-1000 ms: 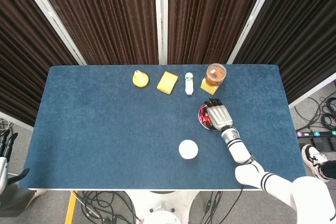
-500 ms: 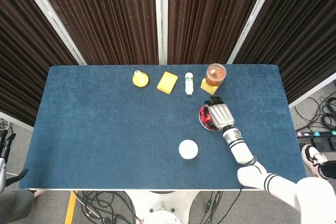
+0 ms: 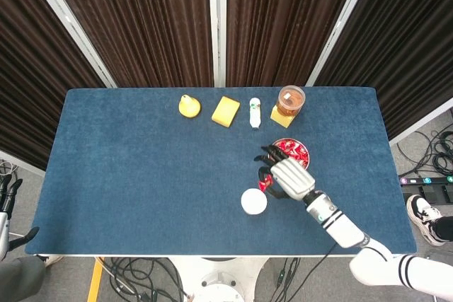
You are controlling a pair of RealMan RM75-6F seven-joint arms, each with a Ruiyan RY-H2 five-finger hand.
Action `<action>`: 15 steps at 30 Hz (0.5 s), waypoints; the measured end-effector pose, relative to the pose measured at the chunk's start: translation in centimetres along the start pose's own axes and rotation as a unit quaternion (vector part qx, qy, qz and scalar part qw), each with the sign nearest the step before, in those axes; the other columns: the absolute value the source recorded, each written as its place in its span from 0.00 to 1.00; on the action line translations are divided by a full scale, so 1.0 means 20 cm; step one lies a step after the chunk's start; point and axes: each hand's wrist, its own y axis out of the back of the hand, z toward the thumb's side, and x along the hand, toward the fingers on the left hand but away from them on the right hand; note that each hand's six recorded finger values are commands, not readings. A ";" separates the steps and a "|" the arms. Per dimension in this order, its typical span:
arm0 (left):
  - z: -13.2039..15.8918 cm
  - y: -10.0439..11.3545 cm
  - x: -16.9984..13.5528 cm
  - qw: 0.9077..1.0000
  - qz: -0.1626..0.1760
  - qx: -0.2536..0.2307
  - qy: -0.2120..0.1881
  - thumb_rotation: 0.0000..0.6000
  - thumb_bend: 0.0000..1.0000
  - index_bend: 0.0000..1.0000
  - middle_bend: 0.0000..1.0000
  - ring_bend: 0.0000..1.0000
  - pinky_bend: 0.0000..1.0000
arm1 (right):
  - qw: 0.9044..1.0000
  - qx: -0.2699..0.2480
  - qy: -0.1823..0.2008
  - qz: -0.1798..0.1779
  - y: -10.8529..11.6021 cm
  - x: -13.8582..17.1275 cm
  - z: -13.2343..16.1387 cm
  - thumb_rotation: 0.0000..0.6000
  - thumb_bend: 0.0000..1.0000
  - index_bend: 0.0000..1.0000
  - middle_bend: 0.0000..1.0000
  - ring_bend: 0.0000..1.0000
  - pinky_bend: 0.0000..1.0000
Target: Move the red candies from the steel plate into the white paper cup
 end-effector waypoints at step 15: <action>-0.01 0.00 -0.02 1.000 -0.002 -0.007 0.003 1.00 0.17 0.07 0.04 0.08 0.15 | 0.999 0.012 0.025 0.037 -0.17 -0.01 0.09 1.00 0.34 0.32 0.13 0.00 0.00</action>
